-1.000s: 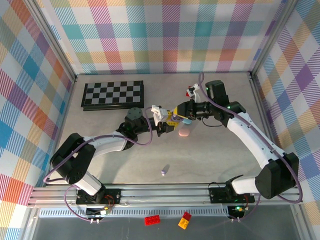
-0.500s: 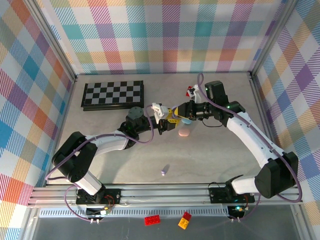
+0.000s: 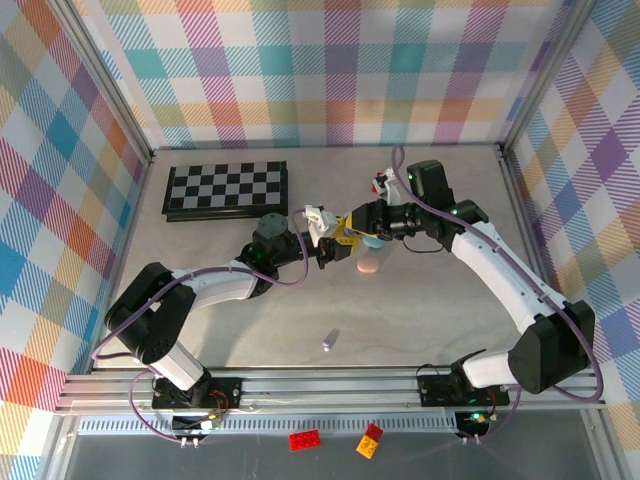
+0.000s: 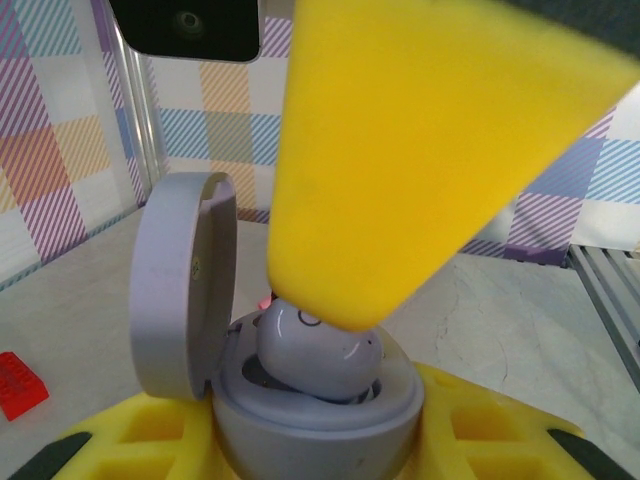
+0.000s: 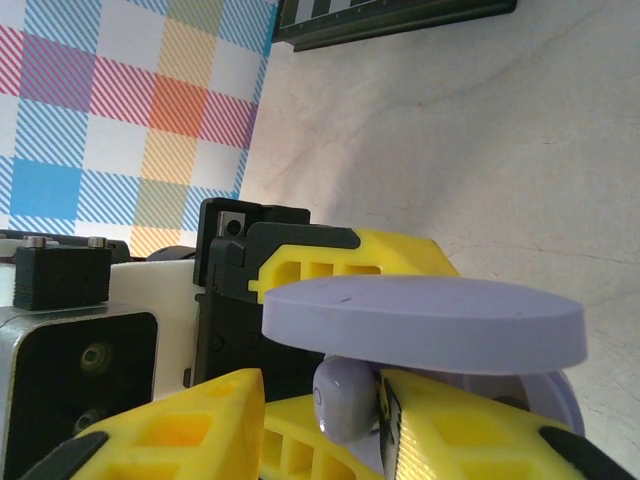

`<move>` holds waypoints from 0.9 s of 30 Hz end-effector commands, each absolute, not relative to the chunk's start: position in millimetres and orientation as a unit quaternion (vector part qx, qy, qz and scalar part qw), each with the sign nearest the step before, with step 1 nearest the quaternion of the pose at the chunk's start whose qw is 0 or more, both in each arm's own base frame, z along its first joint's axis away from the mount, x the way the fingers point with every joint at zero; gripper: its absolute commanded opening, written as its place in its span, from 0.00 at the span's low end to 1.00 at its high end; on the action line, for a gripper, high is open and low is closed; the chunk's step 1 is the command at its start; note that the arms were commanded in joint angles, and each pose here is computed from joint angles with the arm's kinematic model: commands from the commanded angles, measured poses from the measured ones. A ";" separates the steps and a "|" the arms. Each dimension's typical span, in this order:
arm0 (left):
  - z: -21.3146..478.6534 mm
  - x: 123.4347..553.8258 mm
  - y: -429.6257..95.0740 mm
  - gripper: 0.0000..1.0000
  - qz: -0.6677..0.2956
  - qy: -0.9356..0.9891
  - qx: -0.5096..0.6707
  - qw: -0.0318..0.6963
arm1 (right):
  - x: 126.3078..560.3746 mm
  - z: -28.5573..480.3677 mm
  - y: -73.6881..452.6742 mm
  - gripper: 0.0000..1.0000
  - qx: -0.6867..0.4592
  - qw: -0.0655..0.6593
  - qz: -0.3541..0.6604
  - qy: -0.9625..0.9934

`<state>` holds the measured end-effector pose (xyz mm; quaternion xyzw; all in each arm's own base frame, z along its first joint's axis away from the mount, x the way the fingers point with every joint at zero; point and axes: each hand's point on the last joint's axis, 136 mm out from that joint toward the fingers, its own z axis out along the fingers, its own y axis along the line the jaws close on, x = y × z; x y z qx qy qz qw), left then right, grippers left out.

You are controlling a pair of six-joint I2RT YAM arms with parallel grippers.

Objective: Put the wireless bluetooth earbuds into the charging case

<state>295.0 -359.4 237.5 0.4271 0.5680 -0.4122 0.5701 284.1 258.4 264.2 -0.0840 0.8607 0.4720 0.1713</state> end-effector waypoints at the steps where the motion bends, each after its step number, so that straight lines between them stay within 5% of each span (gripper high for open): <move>1: 265.4 294.0 -364.2 0.24 -0.414 0.532 0.428 0.602 | 281.5 262.2 252.7 0.40 -0.084 0.174 0.450 0.872; 15: 265.8 322.2 -326.5 0.24 -0.391 0.559 0.383 0.623 | 252.2 289.9 238.3 0.57 -0.138 0.240 0.453 0.848; 27: 287.8 368.8 -241.6 0.24 -0.314 0.586 0.317 0.677 | 190.6 184.3 277.6 0.57 -0.147 0.098 0.446 0.877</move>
